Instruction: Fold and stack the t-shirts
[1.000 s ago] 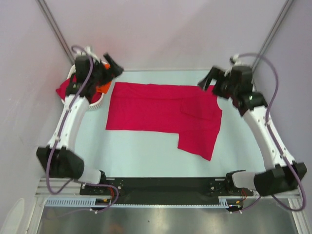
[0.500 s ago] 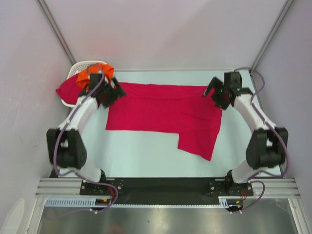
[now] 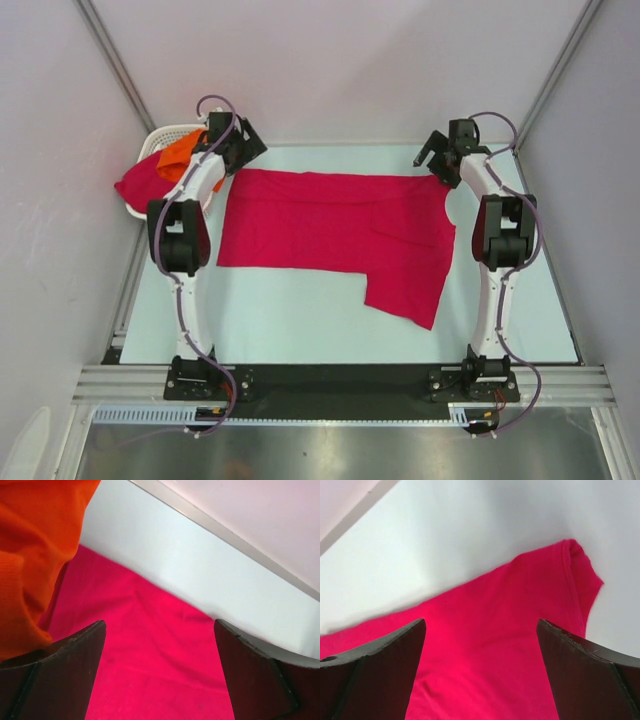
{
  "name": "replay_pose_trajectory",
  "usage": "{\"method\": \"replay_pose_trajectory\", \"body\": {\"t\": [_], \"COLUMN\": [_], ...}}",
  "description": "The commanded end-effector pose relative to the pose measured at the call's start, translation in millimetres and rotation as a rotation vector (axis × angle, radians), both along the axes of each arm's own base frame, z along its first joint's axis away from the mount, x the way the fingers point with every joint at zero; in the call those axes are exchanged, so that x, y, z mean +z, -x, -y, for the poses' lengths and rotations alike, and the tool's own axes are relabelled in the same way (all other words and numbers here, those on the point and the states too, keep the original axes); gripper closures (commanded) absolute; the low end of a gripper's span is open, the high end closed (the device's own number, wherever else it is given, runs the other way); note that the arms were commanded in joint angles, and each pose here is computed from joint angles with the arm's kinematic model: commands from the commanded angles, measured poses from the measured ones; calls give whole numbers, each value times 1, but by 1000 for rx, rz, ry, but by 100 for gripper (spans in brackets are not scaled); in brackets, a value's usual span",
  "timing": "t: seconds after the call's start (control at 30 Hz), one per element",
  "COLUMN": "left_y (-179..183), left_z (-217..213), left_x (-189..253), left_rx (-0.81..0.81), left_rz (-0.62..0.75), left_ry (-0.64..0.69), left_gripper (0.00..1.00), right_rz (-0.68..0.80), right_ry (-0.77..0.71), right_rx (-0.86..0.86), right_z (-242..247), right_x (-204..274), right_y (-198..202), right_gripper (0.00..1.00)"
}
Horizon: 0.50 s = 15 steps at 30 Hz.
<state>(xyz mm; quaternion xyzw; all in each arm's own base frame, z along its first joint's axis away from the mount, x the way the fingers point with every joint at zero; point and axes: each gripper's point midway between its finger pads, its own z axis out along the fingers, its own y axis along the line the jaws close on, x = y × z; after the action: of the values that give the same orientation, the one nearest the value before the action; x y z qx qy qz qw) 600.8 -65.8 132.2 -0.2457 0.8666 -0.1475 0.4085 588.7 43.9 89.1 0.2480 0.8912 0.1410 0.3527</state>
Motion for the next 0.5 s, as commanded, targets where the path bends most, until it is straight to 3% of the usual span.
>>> {"method": "replay_pose_trajectory", "body": {"t": [0.0, 0.47], "left_y": [-25, -23], "left_z": [-5, 9], "left_x": [2, -101], "left_rx": [59, 230], "left_rz": [37, -160], "left_ry": [35, 222], "left_gripper": [5, 6], "right_rz": [17, -80], "right_ry": [10, 25], "right_rx": [3, -24], "right_z": [1, 10], "right_x": [-5, -73], "right_y": [-20, -27], "right_gripper": [0, 0]}}
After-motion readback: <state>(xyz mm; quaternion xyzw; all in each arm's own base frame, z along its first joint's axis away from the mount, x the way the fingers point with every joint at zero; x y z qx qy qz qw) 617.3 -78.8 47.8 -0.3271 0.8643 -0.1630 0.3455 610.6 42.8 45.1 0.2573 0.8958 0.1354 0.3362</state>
